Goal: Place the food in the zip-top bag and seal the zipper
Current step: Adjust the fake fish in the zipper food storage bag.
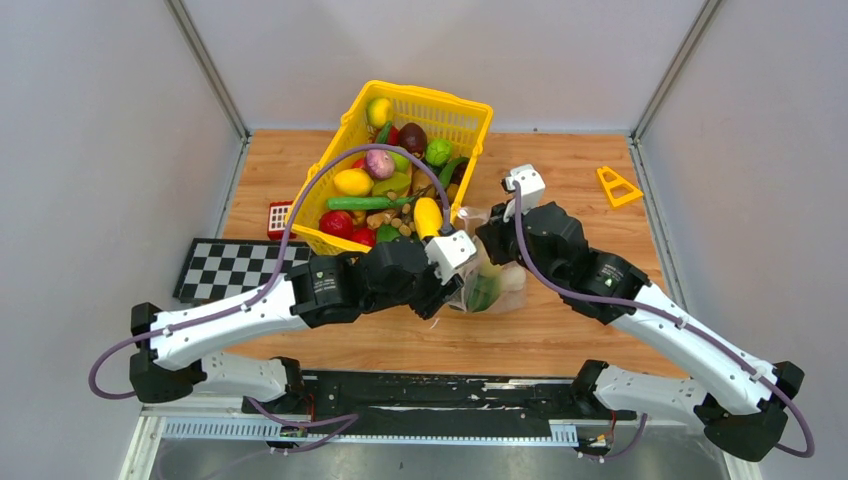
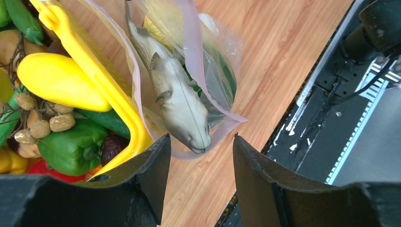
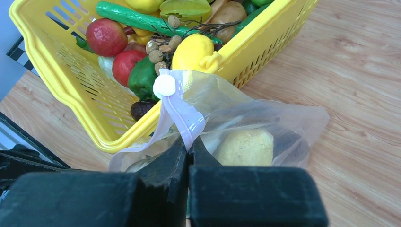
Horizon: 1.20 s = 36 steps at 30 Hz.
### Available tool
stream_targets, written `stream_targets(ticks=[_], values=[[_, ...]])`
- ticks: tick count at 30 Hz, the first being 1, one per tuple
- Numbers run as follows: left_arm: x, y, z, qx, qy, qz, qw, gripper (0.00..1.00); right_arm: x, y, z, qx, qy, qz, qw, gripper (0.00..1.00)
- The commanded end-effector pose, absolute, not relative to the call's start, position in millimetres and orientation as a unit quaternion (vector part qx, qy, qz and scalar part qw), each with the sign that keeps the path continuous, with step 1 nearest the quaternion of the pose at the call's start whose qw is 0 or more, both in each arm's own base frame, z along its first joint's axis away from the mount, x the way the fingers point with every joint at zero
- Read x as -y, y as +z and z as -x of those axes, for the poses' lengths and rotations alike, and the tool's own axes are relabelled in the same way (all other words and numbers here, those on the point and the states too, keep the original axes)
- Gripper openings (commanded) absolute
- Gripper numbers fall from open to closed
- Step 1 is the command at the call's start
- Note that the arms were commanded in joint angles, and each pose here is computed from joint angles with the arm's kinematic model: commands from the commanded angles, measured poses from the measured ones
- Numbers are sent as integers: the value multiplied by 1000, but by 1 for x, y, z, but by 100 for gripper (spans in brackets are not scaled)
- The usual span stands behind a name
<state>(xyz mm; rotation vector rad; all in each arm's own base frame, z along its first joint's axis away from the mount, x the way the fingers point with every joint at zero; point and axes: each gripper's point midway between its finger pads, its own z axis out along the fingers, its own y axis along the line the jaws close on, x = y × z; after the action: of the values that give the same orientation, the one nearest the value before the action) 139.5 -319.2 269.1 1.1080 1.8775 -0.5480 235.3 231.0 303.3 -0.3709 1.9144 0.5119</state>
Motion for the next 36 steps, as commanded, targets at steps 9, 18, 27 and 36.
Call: stream_targets(ticks=[9,18,27,36], values=[[334,270,-146,-745,-190,-453,451,55,-224,337,-235,-784,240,125,559,0],[330,255,-154,-757,-147,-458,443,54,-215,347,-231,-778,243,114,567,0],[338,252,-160,-756,-134,-457,448,39,-212,349,-228,-777,247,113,568,0],[350,266,-168,-748,-150,-432,481,11,-209,345,-224,-777,251,114,566,0]])
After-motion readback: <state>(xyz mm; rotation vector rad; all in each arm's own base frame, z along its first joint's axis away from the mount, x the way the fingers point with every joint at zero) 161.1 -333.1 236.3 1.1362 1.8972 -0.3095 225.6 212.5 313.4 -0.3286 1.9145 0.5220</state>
